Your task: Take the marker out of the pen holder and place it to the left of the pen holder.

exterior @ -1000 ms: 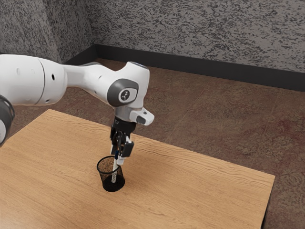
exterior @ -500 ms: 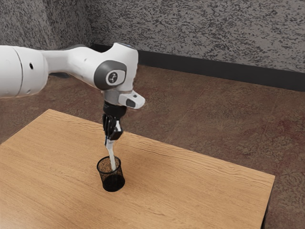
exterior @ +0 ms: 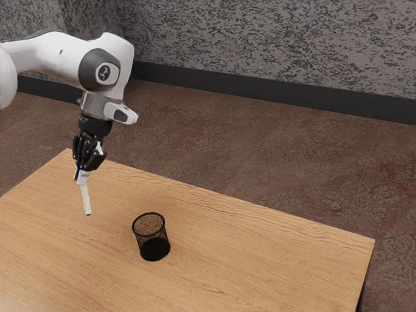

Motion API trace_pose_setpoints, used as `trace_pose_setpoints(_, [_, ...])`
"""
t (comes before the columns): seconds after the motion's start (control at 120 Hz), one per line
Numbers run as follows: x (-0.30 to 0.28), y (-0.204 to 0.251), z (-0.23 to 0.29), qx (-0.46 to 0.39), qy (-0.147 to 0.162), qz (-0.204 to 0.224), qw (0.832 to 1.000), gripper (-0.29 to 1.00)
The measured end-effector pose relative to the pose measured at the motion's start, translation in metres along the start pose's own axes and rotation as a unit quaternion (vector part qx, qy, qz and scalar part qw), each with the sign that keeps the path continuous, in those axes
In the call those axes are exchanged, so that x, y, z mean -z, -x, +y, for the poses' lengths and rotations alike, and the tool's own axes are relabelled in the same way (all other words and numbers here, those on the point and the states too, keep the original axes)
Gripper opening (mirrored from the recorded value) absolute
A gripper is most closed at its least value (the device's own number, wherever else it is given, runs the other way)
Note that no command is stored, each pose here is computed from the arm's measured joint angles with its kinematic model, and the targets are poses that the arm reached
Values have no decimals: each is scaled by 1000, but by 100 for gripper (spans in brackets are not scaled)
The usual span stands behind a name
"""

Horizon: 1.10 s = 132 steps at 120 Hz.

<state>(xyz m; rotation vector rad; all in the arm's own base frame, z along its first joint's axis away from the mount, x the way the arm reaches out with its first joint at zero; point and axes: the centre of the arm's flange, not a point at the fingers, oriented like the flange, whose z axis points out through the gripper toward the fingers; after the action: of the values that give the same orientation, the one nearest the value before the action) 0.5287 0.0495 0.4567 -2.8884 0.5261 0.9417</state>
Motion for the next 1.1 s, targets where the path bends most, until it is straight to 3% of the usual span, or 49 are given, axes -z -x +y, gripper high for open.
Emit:
trace_pose_setpoints(0.25, [-73, -42, -42, 24, 23, -107, 994, -4])
trace_pose_setpoints(0.4, [-107, -74, -62, 33, 30, -149, 988, -3])
trace_pose_setpoints(0.842, [-146, -114, -83, 39, 35, -179, 982, -1])
trace_pose_setpoints(1.1, [-153, -124, -86, 39, 37, -183, 982, 6])
